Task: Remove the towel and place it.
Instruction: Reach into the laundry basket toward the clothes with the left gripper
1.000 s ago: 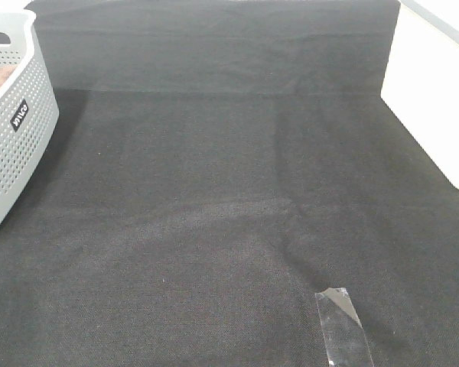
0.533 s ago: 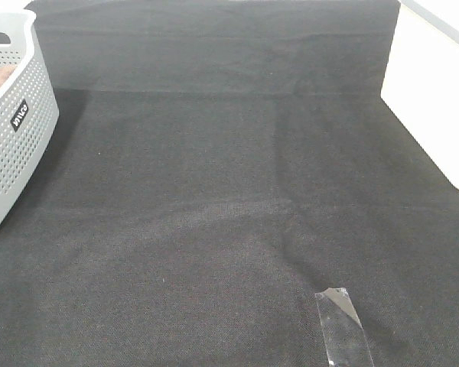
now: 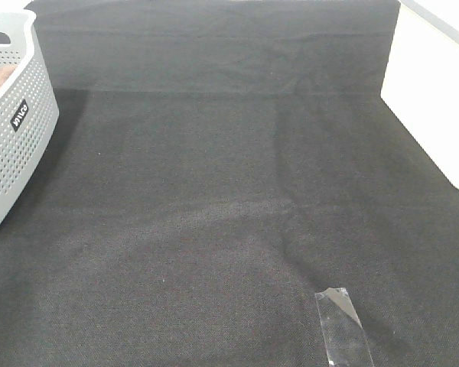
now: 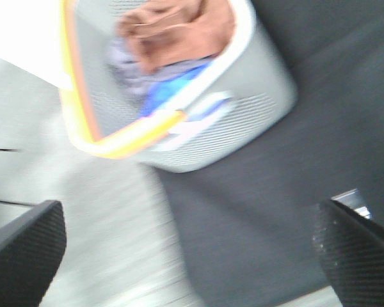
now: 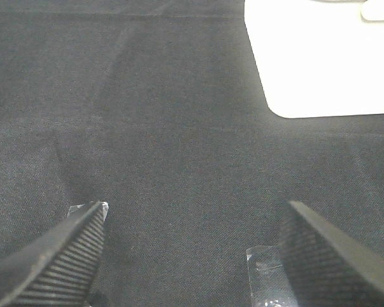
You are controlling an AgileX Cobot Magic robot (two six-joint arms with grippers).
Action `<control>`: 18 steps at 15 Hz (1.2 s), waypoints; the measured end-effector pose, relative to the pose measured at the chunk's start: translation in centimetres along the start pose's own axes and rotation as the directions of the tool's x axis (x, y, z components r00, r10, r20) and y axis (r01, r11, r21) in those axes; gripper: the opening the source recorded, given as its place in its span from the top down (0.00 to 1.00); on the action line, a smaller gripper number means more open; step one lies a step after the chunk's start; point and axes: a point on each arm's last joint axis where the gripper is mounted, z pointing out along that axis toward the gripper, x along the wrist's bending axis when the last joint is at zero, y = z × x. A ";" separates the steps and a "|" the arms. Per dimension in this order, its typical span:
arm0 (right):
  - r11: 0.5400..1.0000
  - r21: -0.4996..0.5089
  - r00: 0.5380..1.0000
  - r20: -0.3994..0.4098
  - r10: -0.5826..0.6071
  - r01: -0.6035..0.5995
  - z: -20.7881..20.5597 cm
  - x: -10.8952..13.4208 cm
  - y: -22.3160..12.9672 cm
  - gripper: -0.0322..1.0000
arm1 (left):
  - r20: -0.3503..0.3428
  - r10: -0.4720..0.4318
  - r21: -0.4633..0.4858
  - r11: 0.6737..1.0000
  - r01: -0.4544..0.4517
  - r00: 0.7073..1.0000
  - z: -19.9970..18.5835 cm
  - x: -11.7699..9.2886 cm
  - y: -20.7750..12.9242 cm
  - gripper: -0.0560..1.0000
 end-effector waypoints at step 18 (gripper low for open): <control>1.000 -0.002 1.000 0.000 0.000 0.000 0.0 0.0 0.0 0.27 | 0.421 0.591 0.313 0.617 -0.722 0.688 38.4 7.1 9.9 0.01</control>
